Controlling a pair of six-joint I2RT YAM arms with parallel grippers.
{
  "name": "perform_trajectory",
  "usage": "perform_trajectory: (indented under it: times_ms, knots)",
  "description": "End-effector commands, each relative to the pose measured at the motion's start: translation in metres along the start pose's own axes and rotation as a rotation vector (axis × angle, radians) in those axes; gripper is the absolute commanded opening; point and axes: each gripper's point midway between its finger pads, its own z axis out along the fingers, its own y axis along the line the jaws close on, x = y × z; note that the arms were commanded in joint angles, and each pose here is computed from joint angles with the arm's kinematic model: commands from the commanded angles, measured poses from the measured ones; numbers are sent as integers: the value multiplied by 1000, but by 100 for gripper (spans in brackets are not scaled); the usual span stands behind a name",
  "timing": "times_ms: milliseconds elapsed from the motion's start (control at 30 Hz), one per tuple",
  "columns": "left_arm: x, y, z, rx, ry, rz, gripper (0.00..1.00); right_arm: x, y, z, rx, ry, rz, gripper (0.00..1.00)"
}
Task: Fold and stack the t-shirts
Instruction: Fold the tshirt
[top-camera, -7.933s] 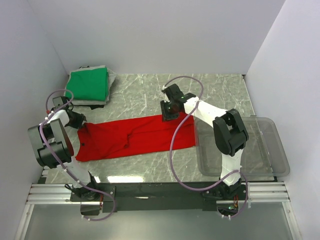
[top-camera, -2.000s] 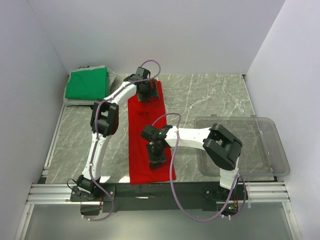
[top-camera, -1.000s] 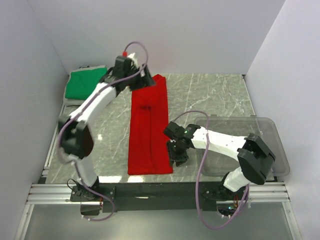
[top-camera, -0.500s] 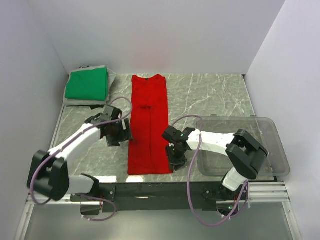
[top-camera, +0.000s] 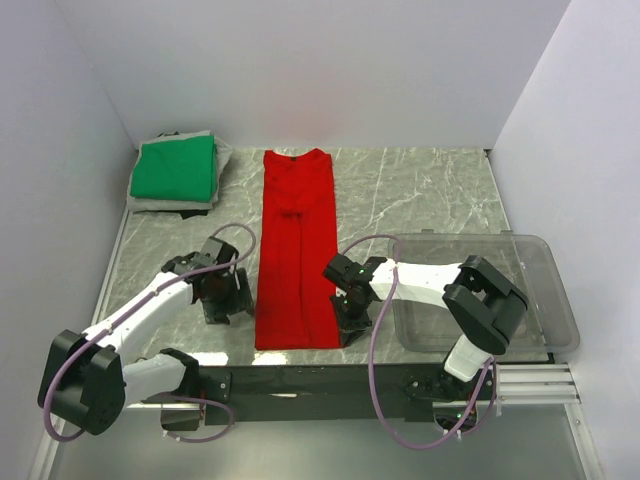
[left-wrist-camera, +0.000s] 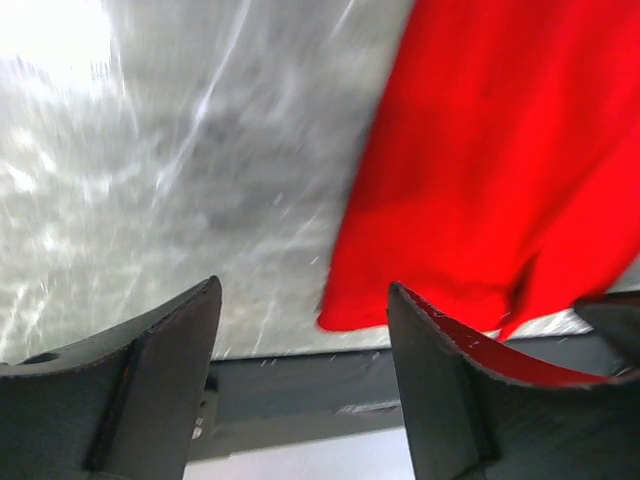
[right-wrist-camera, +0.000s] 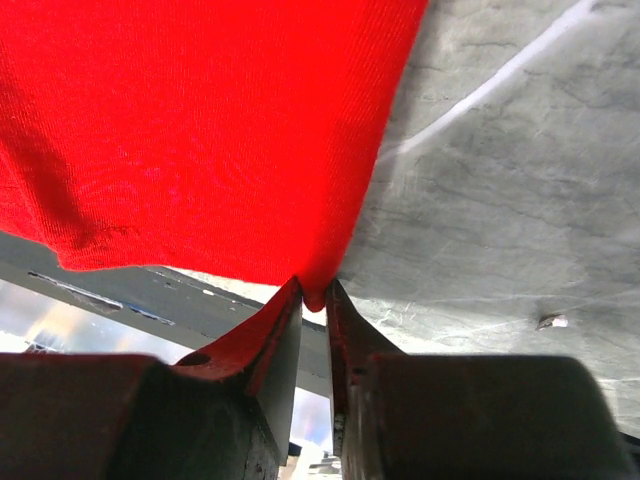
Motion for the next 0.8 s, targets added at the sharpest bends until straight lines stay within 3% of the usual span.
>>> perform_trajectory:
  times_ms: [0,367,667,767]
  knots:
    - [21,2,0,10,69,-17,71,6,-10,9,33,21,-16,22]
    - [53,-2,18,40,201,-10,58,7,-11,9,49,24,-28,21]
    - [70,-10,26,52,247,13,55,5,-10,6,51,24,-34,21]
    - [69,-8,27,36,238,9,49,5,-9,6,50,25,-34,21]
